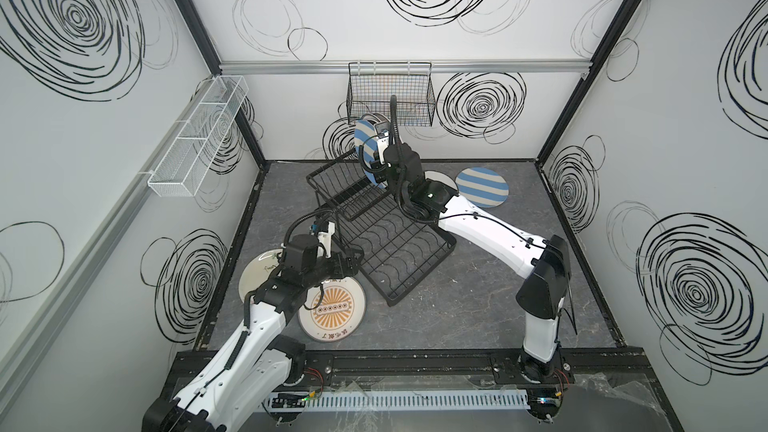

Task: Load plates into a dish rack
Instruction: Place the plate on the dish rack, then move the plate to the middle-right of the table.

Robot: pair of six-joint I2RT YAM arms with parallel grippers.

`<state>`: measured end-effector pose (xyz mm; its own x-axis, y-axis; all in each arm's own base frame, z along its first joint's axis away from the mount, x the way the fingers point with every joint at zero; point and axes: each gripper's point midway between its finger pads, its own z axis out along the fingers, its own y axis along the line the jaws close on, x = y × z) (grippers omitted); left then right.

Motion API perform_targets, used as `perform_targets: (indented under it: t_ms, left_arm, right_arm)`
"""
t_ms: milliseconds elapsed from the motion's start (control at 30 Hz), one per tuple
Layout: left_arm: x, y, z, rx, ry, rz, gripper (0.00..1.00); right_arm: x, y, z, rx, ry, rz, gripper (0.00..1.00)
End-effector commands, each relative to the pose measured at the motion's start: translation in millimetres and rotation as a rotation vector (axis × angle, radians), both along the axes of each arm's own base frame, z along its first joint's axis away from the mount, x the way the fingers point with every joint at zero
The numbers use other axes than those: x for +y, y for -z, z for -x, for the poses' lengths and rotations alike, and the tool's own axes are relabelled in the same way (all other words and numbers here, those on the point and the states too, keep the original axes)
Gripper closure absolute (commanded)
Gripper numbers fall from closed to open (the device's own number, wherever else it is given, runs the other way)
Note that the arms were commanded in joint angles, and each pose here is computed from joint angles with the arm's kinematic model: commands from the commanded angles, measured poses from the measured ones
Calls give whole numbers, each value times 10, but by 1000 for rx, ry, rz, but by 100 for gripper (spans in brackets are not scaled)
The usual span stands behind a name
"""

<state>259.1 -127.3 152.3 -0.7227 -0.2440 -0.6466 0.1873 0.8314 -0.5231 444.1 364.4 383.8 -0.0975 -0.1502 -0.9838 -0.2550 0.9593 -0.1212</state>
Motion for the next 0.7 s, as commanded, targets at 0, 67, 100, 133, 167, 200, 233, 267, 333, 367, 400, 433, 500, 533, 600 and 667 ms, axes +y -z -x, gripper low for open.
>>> perform_targets:
  t_ms: [0, 67, 100, 133, 167, 200, 233, 267, 333, 367, 400, 433, 500, 533, 600, 667]
  left_arm:
    - [23, -63, -41, -34, -10, 2, 4]
    - [27, -77, -43, -40, -12, 0, 4]
    - [32, -87, -45, -44, -13, -1, 4]
    - [37, -95, -49, -49, -15, -4, 4]
    - [38, -100, -50, -51, -14, -6, 4]
    - [35, -102, -52, -53, -12, -7, 4]
    - [36, -103, -56, -53, -13, -9, 4]
    - [35, -110, -61, -55, -12, -10, 4]
    - [32, -103, -61, -53, -9, -13, 4]
    - [32, -106, -63, -55, -9, -15, 4]
    - [28, -112, -62, -58, -7, -17, 4]
    - [29, -111, -60, -58, -8, -18, 4]
    - [28, -119, -56, -59, -7, -20, 4]
    - [27, -120, -54, -61, -7, -22, 4]
    - [12, -117, -47, -61, -3, -23, 4]
    - [-10, -106, -37, -58, 5, -26, 4]
  right_arm:
    - [-99, -195, 46, -21, 36, 22, 58]
    - [-126, -315, 149, -28, 25, 15, 51]
    - [-158, -382, 193, -32, 21, 3, 48]
    - [-199, -441, 247, -31, 13, -13, 44]
    - [-258, -494, 290, -31, 7, -29, 42]
    - [-317, -543, 322, -30, 4, -45, 40]
    - [-368, -563, 353, -23, -2, -55, 37]
    - [-438, -582, 379, -13, -1, -64, 35]
    - [-612, -609, 409, 9, 5, -85, 32]
    - [-734, -610, 424, 22, 16, -103, 31]
    - [-857, -600, 430, 35, 22, -121, 31]
    - [-1017, -559, 429, 56, 25, -150, 30]
    - [-1367, -467, 424, 99, 14, -234, 29]
    - [-1573, -369, 410, 126, 18, -284, 28]
    - [-2015, -169, 387, 169, 47, -372, 25]
    - [-2441, 171, 357, 236, 95, -438, 24]
